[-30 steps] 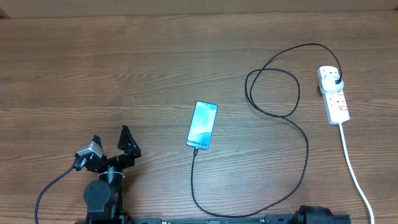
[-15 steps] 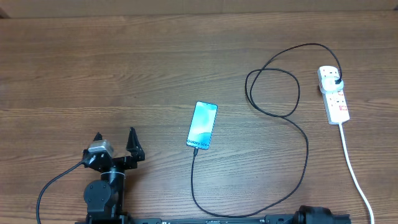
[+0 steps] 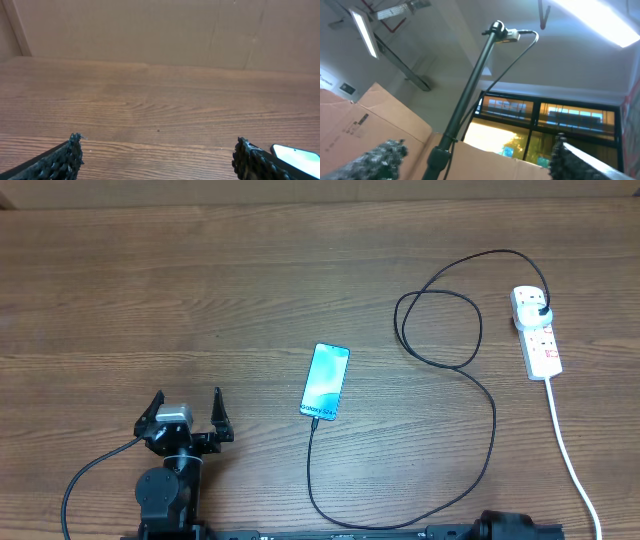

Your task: Plug charger to phone and switch on socket

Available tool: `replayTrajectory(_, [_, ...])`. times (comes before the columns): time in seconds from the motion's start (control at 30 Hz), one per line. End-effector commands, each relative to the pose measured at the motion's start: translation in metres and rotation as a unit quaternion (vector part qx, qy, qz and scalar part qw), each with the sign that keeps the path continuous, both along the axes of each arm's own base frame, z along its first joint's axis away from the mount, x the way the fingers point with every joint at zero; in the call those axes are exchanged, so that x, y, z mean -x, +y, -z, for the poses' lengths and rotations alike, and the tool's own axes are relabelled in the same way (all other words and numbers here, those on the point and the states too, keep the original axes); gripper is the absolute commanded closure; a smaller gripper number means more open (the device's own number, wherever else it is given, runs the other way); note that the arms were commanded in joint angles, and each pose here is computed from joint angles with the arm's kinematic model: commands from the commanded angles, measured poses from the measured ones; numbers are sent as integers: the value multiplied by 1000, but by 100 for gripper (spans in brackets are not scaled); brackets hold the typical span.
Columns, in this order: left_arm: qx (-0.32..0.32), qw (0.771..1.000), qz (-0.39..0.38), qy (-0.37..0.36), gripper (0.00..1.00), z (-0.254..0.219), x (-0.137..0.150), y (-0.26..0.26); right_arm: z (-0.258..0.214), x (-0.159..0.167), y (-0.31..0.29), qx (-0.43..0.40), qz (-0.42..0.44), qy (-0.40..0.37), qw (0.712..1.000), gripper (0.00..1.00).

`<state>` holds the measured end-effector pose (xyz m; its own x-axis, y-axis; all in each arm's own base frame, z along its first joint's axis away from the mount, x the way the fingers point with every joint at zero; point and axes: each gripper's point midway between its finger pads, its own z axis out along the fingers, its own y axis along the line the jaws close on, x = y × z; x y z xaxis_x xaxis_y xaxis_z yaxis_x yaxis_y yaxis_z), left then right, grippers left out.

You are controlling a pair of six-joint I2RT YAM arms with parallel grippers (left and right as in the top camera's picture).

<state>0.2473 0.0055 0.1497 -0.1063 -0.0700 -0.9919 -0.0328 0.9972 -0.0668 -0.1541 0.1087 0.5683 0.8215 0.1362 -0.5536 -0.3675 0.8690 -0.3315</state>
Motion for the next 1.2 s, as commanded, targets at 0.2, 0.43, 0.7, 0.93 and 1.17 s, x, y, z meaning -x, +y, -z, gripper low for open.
replayTrajectory(0.2, [-15, 1000, 7, 5, 1, 3, 0, -2, 2, 6, -2, 4, 19, -18, 1000, 0])
replayTrajectory(0.43, [-15, 1000, 7, 5, 0, 3, 0, -2, -3, 18, -1, 7, 18, -46, 999, 0])
replayTrajectory(0.7, [-15, 1000, 7, 6, 0, 3, 0, -2, -2, 15, -4, 6, 11, -39, 999, 0])
replayTrajectory(0.93, [-15, 1000, 7, 6, 0, 3, 0, -2, -1, 16, -12, 5, -13, -33, 999, 0])
replayTrajectory(1.17, [-15, 1000, 7, 6, 0, 3, 0, -2, 13, -41, -15, 1, -11, 37, 999, 0])
